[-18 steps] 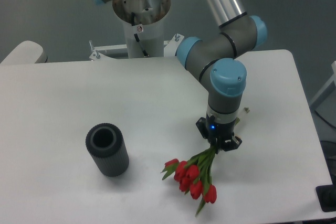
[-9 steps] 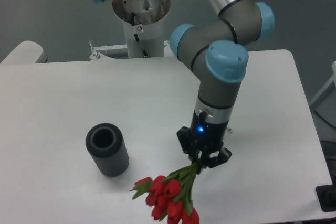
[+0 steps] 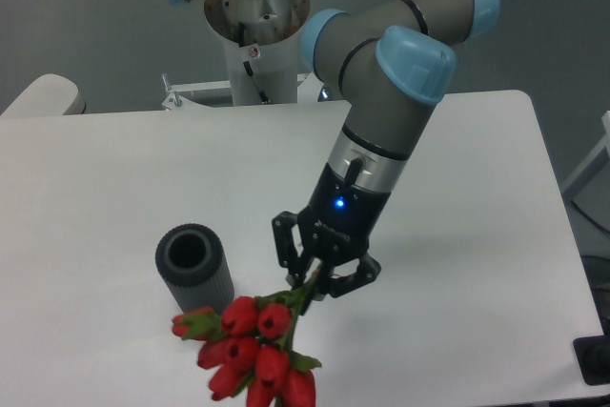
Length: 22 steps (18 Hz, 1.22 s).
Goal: Pick up the flowers from the table
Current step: 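Lift the tulip bunch up off the table toward the black vase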
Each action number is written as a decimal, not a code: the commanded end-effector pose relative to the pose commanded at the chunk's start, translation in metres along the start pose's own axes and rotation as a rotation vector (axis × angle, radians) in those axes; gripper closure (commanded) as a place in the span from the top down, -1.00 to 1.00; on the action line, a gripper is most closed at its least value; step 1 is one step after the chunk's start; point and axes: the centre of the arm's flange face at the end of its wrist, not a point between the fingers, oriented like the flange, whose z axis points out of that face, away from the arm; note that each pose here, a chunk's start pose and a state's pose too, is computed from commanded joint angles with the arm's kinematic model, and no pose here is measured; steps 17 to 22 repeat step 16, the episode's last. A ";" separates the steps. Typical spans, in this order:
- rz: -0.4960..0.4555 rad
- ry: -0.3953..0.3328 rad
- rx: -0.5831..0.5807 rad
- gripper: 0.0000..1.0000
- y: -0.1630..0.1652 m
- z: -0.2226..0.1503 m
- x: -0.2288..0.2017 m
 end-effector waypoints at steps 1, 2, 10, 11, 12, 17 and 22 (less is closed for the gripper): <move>-0.003 0.016 0.012 -0.79 0.001 0.001 0.002; 0.000 0.029 0.028 -0.79 0.001 0.002 0.003; 0.011 0.042 0.078 -0.80 0.005 -0.006 0.005; 0.013 0.041 0.079 -0.80 0.005 -0.006 0.005; 0.014 0.042 0.080 -0.79 0.005 -0.006 0.005; 0.022 0.036 0.085 -0.79 0.005 -0.006 0.005; 0.022 0.036 0.085 -0.79 0.005 -0.006 0.005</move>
